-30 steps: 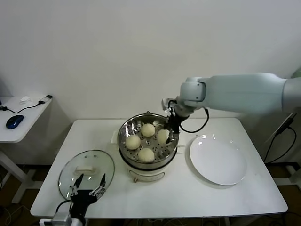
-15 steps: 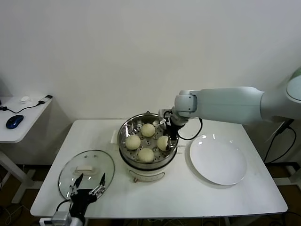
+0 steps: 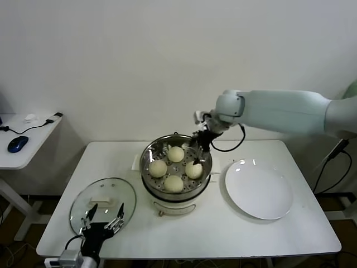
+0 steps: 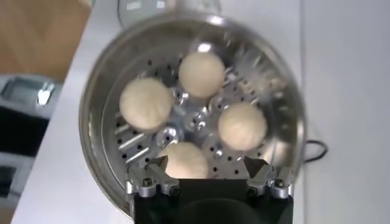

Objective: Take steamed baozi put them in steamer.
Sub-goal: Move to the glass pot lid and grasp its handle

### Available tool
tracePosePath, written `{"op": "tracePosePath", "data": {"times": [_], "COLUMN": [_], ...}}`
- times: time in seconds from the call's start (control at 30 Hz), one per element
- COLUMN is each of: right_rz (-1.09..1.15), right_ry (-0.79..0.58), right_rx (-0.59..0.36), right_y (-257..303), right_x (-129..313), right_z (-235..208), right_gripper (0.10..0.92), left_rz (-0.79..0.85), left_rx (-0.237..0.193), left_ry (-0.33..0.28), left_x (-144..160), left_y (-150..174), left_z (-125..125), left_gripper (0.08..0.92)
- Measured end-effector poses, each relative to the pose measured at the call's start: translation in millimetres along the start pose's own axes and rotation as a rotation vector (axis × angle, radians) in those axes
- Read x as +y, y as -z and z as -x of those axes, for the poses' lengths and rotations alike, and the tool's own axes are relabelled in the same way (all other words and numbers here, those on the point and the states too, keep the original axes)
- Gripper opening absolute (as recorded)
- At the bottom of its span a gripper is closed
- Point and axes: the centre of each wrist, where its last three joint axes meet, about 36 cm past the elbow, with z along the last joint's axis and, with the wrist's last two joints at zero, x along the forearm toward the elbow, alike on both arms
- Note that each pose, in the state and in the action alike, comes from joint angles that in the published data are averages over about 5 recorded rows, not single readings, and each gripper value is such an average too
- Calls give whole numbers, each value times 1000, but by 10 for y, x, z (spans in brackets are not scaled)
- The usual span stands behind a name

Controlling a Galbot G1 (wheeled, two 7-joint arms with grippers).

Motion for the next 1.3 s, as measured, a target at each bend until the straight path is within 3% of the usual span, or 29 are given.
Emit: {"op": "tracePosePath", "data": {"times": [0.17,0.43,0.97,1.3], "right_rz": [71,283,618,889], "right_ry": [-169,-602,-1064,-1277], "right_rx": [-180,-414,-799,-789], "right_y": [-314,-1212,-2189,-2808], "right_x": [12,369,1773,3351], "right_z": [-373,-542,561,1476], "right_gripper": [823,823,823,823], "left_rz": [4,19,104,324], "left_rx": [-6,-23,-123,-179], "left_ry": [-7,-20,-13,70], "left_x": [-1,5,121,203], "left_y": [11,31,-23,-303], "left_z": [11,60,300,381], "left_gripper": [823,823,823,823]}}
